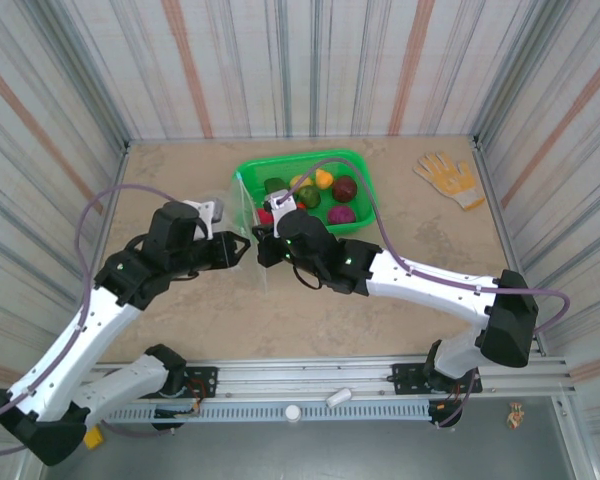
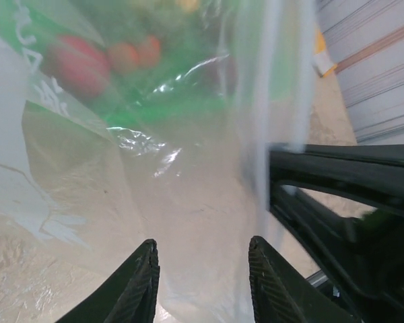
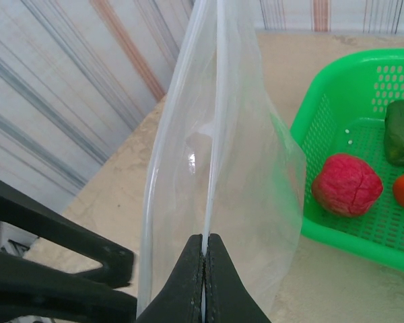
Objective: Place the food in the zip-top bag and seal the zipper
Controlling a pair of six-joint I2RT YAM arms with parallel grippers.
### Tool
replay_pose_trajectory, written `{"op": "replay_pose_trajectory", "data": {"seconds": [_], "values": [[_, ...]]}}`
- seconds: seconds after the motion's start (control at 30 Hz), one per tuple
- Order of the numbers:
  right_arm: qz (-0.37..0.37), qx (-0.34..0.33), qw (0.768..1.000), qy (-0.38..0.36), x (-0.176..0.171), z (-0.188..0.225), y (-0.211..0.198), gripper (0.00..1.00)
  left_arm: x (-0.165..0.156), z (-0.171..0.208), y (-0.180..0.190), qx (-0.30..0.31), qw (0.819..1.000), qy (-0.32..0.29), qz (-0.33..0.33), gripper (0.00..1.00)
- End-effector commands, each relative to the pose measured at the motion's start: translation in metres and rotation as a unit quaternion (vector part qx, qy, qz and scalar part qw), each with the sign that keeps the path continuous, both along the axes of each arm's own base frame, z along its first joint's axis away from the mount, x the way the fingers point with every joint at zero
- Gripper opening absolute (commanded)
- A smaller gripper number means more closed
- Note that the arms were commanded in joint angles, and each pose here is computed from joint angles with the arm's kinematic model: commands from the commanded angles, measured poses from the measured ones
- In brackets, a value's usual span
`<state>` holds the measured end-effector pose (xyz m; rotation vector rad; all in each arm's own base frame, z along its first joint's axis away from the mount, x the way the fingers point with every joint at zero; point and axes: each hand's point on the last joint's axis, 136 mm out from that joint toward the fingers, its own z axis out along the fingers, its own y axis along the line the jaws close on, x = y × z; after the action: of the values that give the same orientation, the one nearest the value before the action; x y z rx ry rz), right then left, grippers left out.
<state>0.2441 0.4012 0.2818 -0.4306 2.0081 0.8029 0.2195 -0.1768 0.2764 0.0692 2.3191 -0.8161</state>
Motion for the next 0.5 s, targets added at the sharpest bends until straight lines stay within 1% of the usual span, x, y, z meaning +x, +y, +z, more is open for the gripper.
{"op": "replay_pose_trajectory", "data": {"seconds": [0.0,0.17,0.23,0.3,0.33,0.47], "values": [[-0.007,0.023,1.000,-0.004,-0.003,0.012,-0.006,0.00,-0.005,0.025,-0.002,-0.032,0.998,-0.056,-0.017,0.41],[-0.004,0.026,1.000,-0.004,-0.005,0.014,-0.004,0.00,-0.004,0.023,0.002,-0.023,0.998,-0.052,-0.006,0.41],[-0.001,0.027,1.000,-0.007,-0.006,0.016,-0.003,0.00,-0.001,0.021,0.000,-0.018,0.999,-0.043,-0.006,0.46],[0.004,0.024,1.000,-0.013,-0.009,0.019,-0.001,0.00,0.001,0.018,-0.004,-0.019,0.999,-0.033,-0.011,0.56],[0.005,0.023,1.000,-0.015,-0.010,0.020,0.000,0.00,0.003,0.018,-0.007,-0.018,0.999,-0.029,-0.013,0.59],[0.010,0.023,0.999,-0.021,-0.013,0.023,0.002,0.00,0.010,0.010,-0.010,-0.008,1.000,-0.014,-0.010,0.59]]}}
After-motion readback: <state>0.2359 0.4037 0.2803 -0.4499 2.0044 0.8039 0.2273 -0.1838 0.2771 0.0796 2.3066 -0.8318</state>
